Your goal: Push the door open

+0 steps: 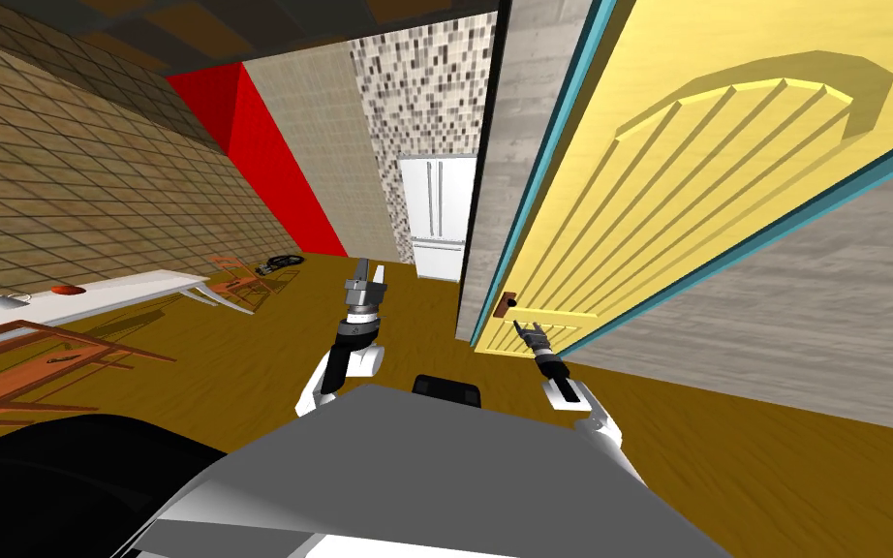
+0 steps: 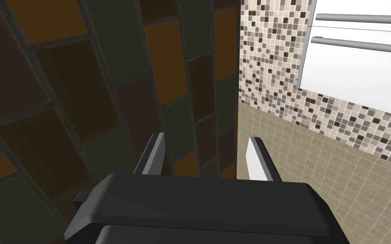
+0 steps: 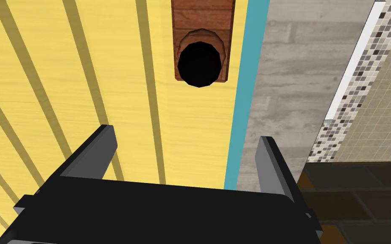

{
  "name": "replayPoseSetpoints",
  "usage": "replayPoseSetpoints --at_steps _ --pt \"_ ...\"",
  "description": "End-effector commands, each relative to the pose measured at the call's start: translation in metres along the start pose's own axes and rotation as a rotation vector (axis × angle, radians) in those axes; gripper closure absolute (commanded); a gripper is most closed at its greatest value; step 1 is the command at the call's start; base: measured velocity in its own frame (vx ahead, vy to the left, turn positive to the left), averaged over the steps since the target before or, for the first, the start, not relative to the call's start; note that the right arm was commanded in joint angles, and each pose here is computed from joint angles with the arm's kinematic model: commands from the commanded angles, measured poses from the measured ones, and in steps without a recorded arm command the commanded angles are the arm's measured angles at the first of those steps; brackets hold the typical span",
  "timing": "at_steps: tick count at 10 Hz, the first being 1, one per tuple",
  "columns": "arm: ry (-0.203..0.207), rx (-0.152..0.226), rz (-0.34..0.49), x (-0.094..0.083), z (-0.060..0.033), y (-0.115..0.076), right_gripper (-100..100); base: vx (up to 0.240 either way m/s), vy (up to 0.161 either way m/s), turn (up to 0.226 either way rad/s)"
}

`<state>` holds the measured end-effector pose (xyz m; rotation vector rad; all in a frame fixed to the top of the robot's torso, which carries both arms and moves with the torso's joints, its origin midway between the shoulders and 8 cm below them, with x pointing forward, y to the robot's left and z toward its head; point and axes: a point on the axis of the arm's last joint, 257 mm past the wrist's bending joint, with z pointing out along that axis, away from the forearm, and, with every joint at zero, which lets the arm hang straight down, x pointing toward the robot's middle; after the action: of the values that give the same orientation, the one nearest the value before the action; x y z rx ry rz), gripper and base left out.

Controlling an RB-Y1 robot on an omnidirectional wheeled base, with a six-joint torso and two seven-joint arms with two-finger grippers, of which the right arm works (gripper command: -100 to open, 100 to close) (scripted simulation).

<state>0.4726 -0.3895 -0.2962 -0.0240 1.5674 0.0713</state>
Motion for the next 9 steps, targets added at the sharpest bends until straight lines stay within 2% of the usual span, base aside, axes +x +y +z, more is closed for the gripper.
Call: replayPoseSetpoints --at_steps 1,7,8,9 --pt "0.000 0.005 -0.001 0.0000 0.0015 -0.0011 -100 0.105 0.004 0.037" --pt "0.000 0.025 -0.003 -0.0002 0.0078 -0.0053 -100 0.199 0.001 0.036" --pt "0.000 0.023 -0.003 0.0001 0.0075 -0.0047 -100 0.091 -0.006 0.012" --pt "0.000 0.023 -0.003 0.0001 0.0075 -0.0047 100 -0.010 0.002 -0.005"
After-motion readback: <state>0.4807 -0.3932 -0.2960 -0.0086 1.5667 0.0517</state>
